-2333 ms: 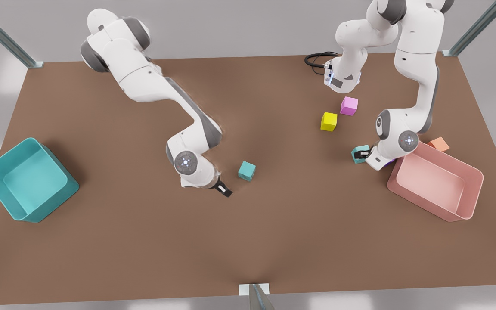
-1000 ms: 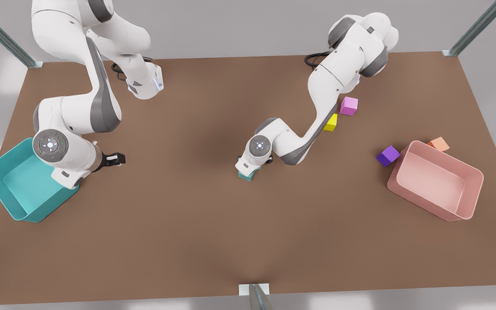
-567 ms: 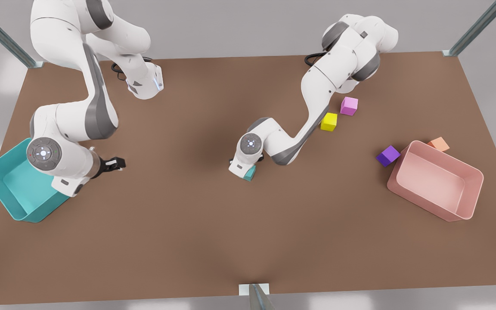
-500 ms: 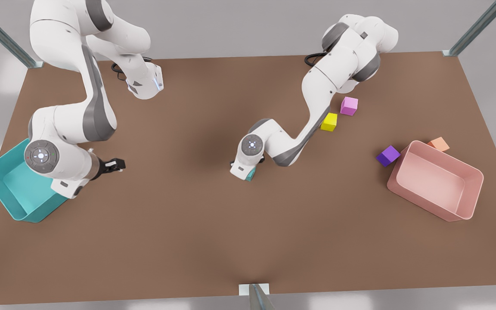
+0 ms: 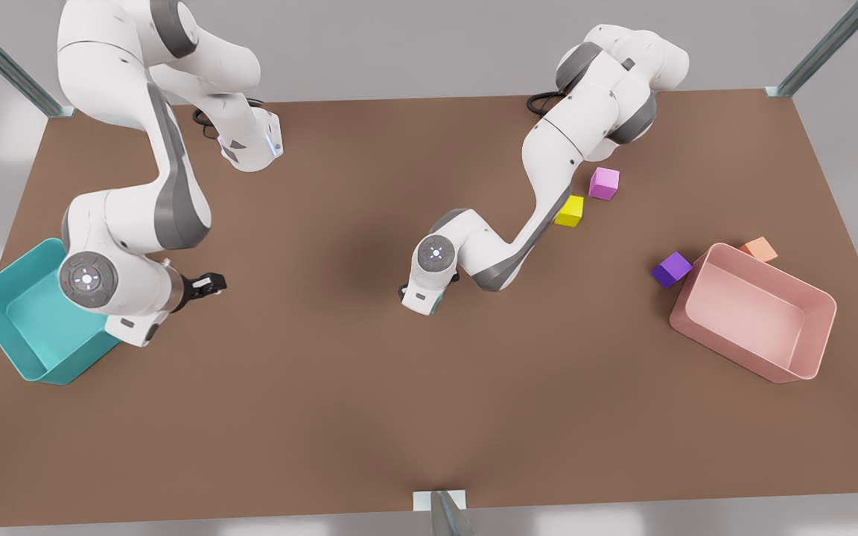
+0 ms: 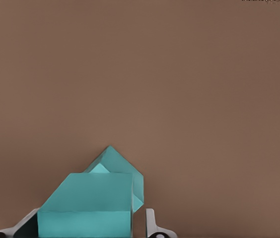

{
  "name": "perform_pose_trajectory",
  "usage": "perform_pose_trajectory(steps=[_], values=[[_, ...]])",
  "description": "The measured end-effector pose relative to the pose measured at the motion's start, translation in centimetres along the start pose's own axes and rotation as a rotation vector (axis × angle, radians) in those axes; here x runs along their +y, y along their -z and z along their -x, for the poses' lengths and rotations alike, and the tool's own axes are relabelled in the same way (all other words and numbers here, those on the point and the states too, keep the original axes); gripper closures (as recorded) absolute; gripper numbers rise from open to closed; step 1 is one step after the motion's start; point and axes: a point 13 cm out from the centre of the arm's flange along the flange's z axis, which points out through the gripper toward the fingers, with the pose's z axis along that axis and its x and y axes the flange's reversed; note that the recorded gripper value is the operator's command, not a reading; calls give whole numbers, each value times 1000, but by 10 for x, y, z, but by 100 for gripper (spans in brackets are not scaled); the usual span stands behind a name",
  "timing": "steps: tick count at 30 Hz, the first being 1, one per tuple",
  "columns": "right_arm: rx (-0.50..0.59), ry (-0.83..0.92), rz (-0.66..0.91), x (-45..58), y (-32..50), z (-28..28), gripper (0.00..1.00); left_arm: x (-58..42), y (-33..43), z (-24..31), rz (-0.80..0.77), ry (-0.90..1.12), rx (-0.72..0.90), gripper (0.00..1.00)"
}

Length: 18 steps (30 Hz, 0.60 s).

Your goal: Stack the two blue cubes on top of each other

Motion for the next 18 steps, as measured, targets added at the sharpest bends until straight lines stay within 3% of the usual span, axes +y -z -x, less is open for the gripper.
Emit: perform_pose_trajectory(steps=[9, 11, 13, 15, 17, 18], values=[[6, 20, 0, 3, -3, 2, 0, 2, 69, -19, 12, 29, 3, 0], [7, 23, 0, 3, -3, 2, 0, 30, 146, 33, -25, 109, -15, 0], [7, 25, 0, 3, -3, 2, 0, 126, 257, 130, -50, 246, -78, 0], [6, 27, -1, 3, -3, 2, 0, 228, 309, 183, 6, 328, -114, 0], [2, 27, 0, 3, -1, 2, 0, 364, 297, 182, 196, 398, -116, 0], [1, 26, 2, 2, 0, 2, 0, 403, 311, 180, 200, 411, -98, 0]])
